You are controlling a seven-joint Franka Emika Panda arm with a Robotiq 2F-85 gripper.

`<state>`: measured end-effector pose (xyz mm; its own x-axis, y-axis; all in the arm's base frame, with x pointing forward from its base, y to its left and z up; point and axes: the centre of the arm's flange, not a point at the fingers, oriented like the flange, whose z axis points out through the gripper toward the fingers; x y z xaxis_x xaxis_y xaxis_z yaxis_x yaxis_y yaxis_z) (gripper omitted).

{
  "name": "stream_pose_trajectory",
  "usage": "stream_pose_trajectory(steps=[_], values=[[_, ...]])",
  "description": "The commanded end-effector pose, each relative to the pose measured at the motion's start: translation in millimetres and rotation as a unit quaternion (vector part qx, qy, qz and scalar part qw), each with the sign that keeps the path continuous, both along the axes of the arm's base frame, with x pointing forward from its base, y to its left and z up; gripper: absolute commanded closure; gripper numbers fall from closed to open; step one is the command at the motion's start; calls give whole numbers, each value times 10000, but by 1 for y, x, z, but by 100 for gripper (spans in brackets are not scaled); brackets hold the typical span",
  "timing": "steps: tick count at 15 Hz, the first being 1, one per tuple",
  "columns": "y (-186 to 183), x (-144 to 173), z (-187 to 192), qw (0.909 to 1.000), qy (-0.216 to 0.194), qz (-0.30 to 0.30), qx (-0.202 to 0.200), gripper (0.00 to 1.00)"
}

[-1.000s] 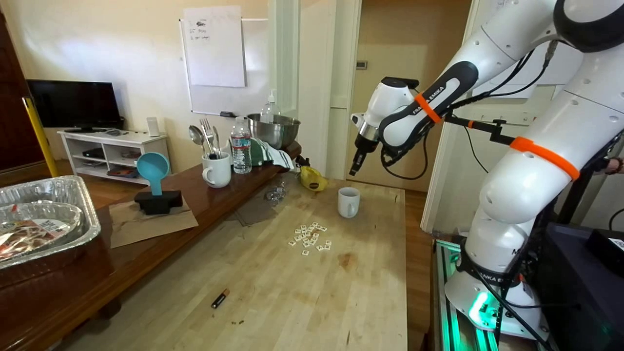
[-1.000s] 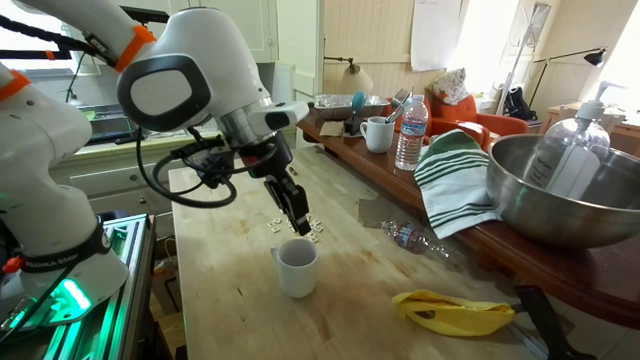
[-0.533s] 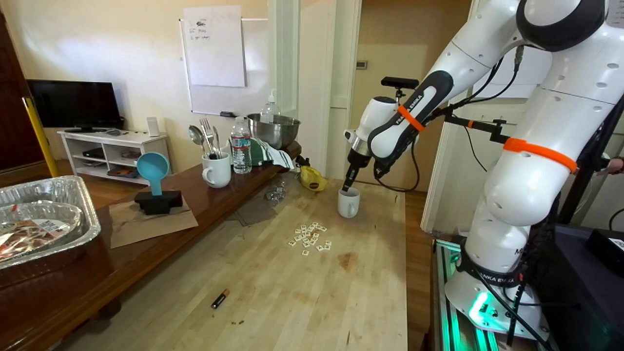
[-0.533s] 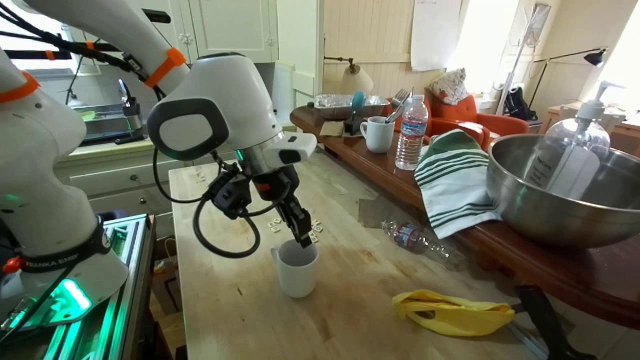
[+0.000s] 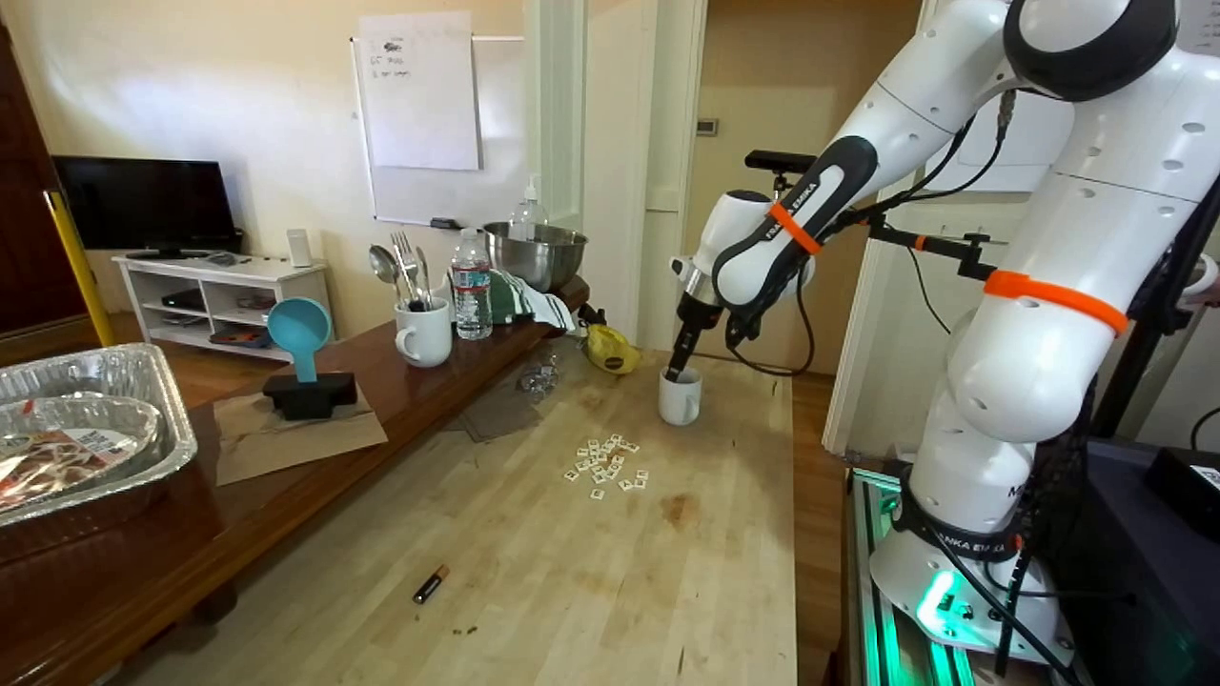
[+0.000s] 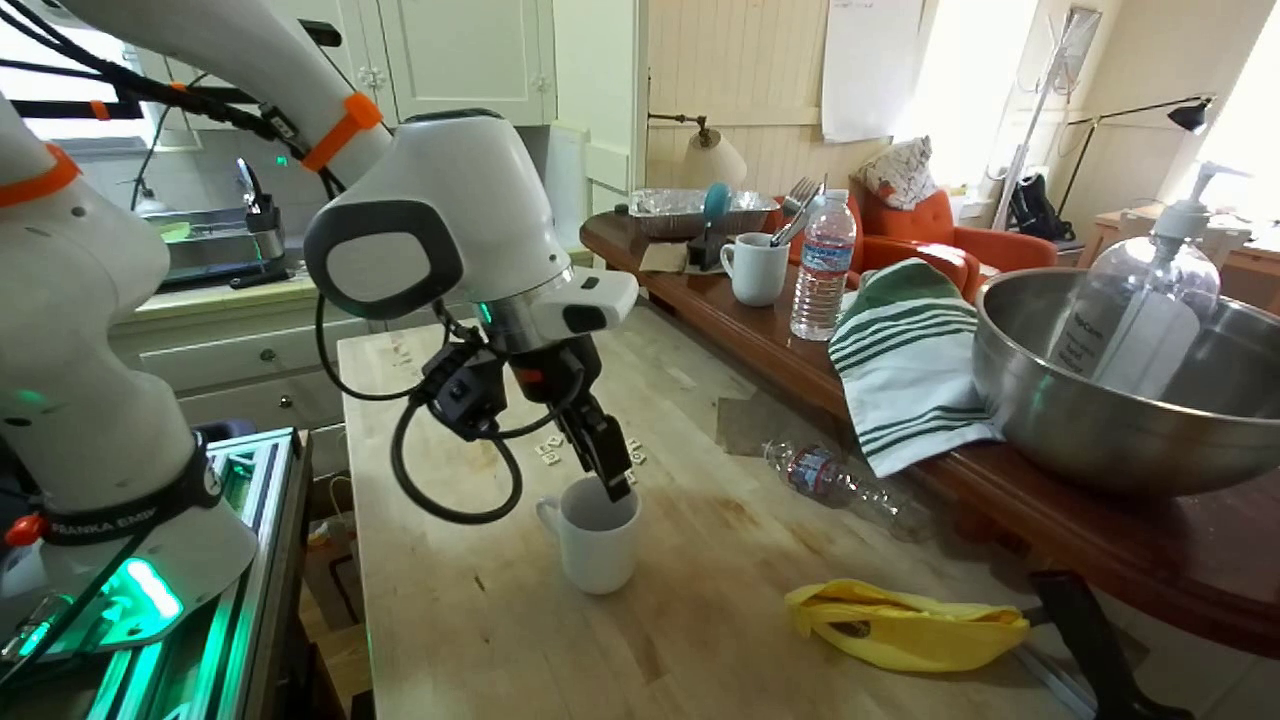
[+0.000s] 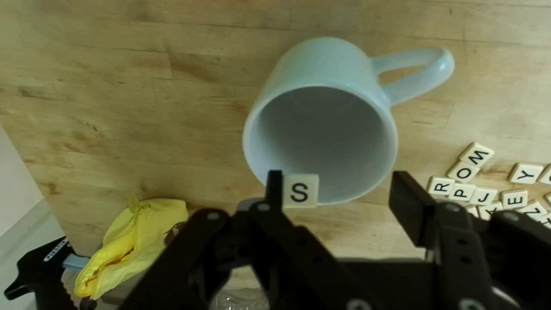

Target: Put one letter block inside the white mug

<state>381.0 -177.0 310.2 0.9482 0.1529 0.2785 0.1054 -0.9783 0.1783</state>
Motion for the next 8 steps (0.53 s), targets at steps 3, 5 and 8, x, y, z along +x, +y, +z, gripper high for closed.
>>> stream_pose_trajectory(steps=[3, 5, 8], values=[[5, -2, 29, 9998, 183, -18, 117, 0], [3, -3, 29, 9995, 254, -41, 170, 0], [4, -2, 31, 9995, 198, -10, 228, 0]])
